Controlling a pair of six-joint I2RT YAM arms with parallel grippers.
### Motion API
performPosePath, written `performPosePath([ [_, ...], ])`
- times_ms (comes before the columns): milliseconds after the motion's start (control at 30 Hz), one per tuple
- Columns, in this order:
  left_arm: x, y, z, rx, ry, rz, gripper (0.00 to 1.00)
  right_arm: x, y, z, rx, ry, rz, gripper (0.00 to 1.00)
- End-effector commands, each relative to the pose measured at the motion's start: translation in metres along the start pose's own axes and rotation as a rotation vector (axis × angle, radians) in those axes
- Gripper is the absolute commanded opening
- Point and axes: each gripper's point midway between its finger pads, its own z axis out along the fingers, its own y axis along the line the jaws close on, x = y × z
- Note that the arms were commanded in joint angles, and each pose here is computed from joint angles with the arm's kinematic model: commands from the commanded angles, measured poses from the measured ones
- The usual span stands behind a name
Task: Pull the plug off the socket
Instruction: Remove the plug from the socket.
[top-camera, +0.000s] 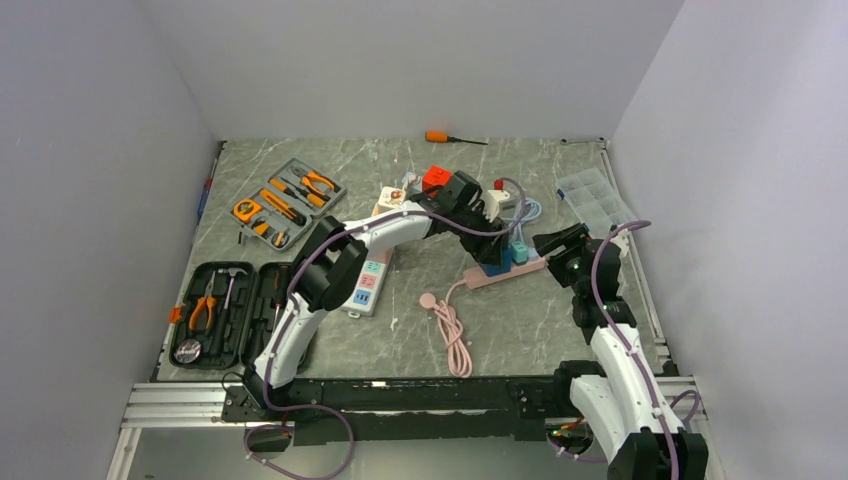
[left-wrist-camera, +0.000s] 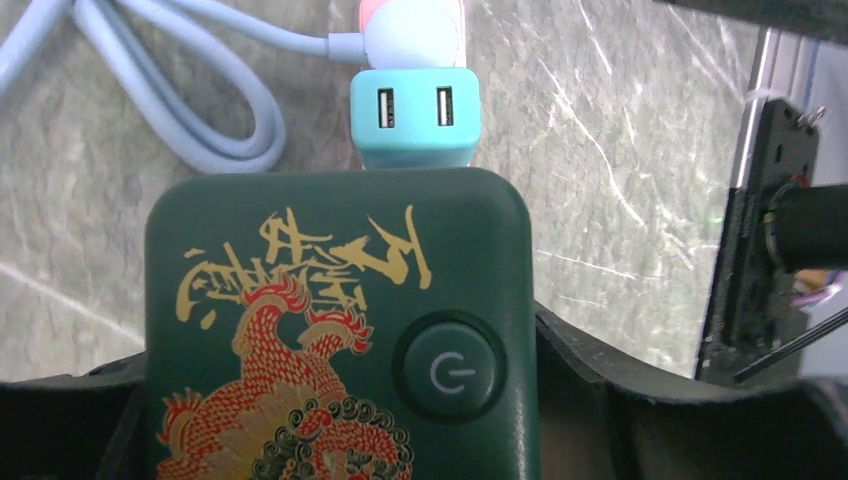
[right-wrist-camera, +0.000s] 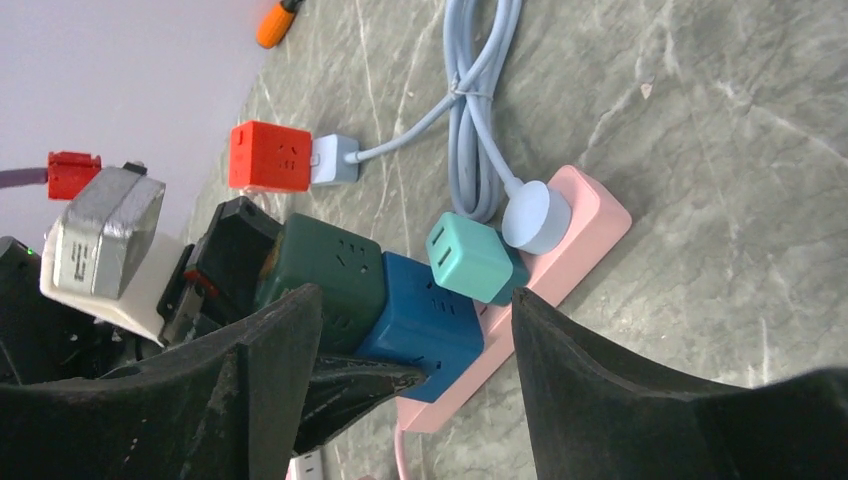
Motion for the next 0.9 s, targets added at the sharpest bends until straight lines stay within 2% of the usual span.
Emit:
performPosePath([
  [0, -0.060, -0.015, -0.055, -0.043, -0.110, -0.149, 0.12, -0.001, 0.019, -0.001, -0.103, -0.005, 0.025, 0.72],
  [100, -0.087, -0.009, -0.075, -0.083, -0.174, -0.219, 0.10, 0.001, 0.023, -0.002, -0.124, 0.011, 0.024, 0.71],
  [267, -0.118, -0.013, -0.094, -0.108, -0.261, -0.248, 0.09, 0.009, 0.033, -0.001, -0.153, 0.084, -0.008, 0.71],
  [500, -0.147, -0.013, -0.100, -0.110, -0.336, -0.249, 0.14, 0.048, 0.036, -0.008, -0.198, 0.193, -0.036, 0.72],
  [700, -0.164, -0.022, -0.106, -0.086, -0.399, -0.255, 0.15, 0.067, 0.073, -0.001, -0.289, 0.200, -0.123, 0.74],
  [867, -0.170, -0.027, -0.107, -0.049, -0.418, -0.270, 0.16, 0.078, 0.079, 0.012, -0.310, 0.215, -0.102, 0.74],
])
